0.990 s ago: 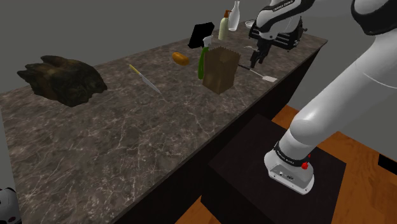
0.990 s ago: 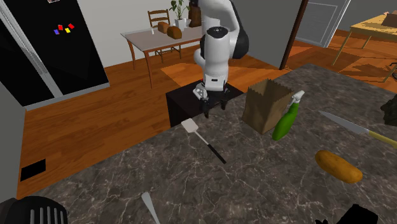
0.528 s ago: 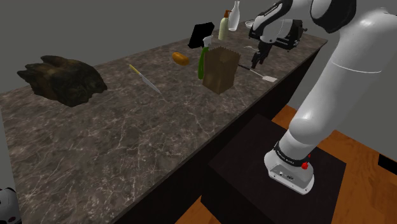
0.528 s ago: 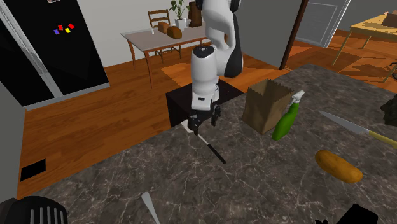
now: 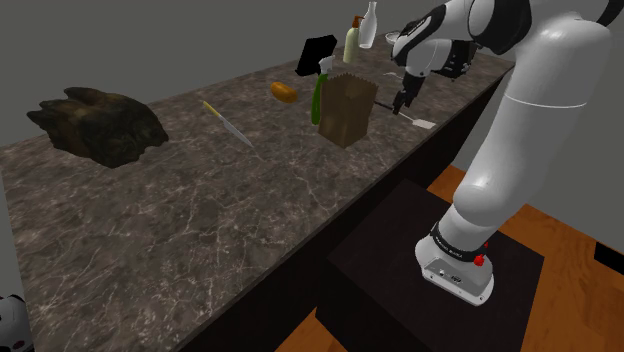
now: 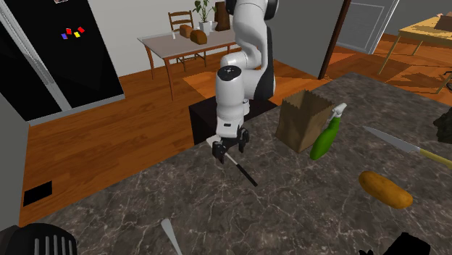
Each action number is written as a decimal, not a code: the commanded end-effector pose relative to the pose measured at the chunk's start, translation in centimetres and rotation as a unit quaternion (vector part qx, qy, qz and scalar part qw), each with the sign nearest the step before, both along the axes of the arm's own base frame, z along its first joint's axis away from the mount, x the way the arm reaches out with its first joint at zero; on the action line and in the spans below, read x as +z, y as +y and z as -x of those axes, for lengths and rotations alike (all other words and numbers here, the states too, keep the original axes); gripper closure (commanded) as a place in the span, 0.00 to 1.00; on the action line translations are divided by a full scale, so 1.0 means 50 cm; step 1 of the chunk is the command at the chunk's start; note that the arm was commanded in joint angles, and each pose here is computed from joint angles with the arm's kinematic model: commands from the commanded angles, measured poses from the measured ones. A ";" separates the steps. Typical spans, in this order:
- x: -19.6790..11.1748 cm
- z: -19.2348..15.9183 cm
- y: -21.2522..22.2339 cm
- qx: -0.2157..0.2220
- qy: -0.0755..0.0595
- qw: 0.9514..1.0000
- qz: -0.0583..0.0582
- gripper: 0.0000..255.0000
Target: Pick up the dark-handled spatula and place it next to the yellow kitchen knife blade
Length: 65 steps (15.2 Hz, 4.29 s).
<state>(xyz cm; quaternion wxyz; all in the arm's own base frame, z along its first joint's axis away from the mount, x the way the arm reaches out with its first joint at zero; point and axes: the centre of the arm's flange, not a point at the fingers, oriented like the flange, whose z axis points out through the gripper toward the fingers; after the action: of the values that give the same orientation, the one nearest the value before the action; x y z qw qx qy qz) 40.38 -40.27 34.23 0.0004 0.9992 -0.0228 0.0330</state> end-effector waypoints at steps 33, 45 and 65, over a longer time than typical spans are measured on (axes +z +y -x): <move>0.161 -0.001 0.000 0.000 0.000 1.000 0.000 1.00; 0.240 -0.022 0.104 0.000 0.000 1.000 0.000 1.00; 0.241 -0.122 0.622 0.000 0.000 1.000 0.000 1.00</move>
<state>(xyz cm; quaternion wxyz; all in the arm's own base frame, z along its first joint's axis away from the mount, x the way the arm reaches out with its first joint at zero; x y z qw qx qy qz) 45.94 -10.87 47.67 0.0003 0.9985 -0.0242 0.0488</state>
